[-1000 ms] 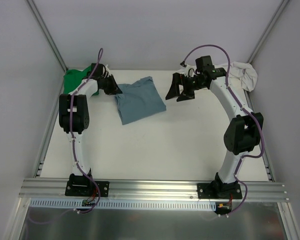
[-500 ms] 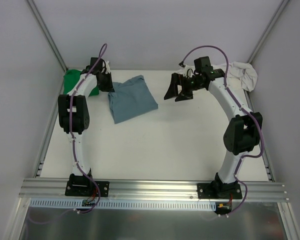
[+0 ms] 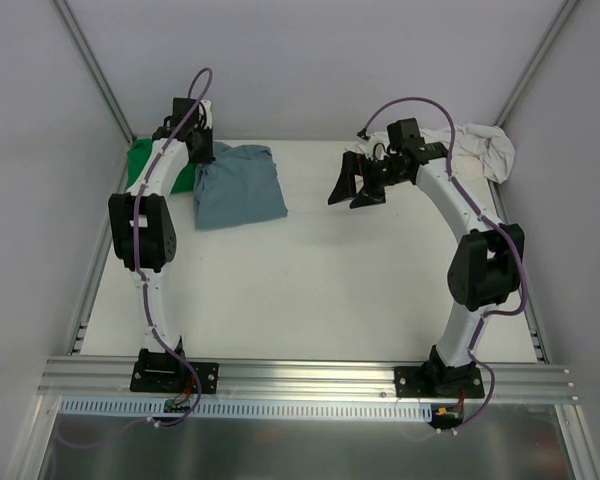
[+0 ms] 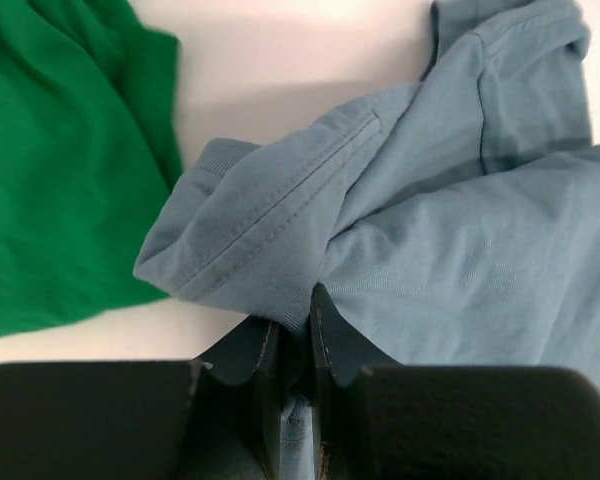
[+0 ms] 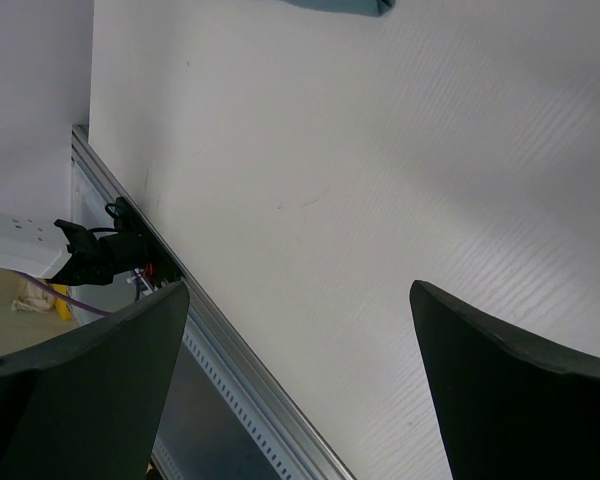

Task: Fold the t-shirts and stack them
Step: Put the neatly folded tshirt into the corner of the board with the left arm

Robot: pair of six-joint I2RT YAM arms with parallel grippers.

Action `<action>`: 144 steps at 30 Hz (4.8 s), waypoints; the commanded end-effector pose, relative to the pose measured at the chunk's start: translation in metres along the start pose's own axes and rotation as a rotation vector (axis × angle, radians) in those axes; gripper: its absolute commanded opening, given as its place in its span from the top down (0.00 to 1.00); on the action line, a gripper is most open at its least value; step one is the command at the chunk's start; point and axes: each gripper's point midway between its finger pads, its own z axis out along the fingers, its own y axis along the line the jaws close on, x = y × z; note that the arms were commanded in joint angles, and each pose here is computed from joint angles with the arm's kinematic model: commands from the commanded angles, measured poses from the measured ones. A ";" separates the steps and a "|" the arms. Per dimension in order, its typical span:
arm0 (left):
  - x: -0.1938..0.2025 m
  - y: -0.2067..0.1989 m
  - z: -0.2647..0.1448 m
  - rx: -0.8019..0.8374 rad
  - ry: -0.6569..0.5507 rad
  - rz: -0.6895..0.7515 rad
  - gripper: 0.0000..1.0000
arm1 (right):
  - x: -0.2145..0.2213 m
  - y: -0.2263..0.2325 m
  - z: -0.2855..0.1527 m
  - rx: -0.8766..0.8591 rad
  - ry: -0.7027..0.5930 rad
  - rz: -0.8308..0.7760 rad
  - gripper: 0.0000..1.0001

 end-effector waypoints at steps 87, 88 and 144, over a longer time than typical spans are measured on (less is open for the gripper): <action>-0.190 0.149 -0.135 -0.278 -0.584 0.226 1.00 | 0.107 0.025 -0.019 0.156 0.299 0.026 0.01; -0.191 0.150 -0.137 -0.283 -0.589 0.227 1.00 | 0.106 0.025 -0.019 0.157 0.298 0.029 0.01; -0.150 0.209 -0.078 -0.169 -0.557 -0.080 0.01 | 0.086 0.036 0.005 0.121 0.369 0.038 0.00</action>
